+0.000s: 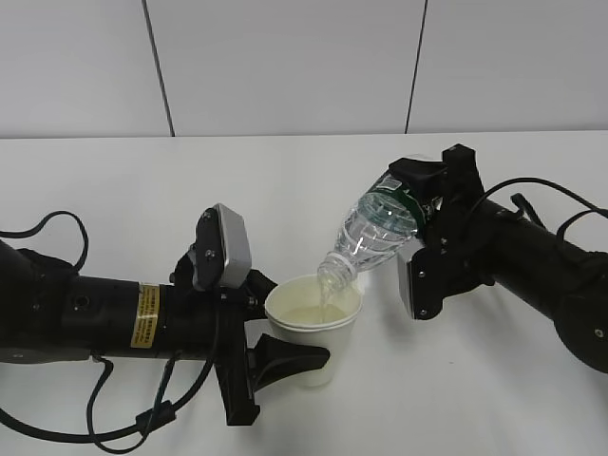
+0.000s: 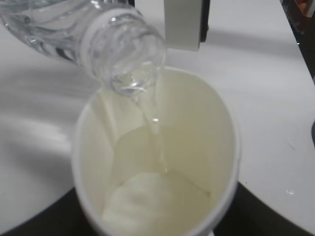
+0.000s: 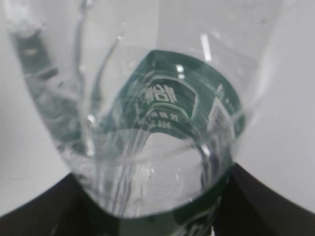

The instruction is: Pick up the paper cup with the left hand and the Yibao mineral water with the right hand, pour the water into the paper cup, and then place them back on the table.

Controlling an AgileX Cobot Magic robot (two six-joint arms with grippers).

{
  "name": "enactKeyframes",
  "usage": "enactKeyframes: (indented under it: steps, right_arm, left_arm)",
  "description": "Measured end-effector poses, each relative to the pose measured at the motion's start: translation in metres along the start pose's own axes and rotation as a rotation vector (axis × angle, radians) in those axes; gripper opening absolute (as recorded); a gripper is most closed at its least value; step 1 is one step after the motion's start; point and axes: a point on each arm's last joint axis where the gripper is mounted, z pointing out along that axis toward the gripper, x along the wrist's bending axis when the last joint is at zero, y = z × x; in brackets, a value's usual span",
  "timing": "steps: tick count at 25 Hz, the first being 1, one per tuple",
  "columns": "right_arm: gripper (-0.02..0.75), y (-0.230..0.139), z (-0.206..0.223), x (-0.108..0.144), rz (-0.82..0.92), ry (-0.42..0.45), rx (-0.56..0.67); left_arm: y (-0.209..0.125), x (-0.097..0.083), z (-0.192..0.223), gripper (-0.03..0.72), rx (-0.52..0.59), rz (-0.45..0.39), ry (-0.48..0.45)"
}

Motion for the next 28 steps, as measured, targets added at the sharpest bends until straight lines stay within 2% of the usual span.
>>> enactKeyframes:
  steps: [28]
  right_arm:
    - [0.415,0.0000,0.0000,0.0000,0.000,0.000,0.000]
  left_arm:
    - [-0.0001,0.0000,0.0000,0.421,0.001,-0.001,0.000]
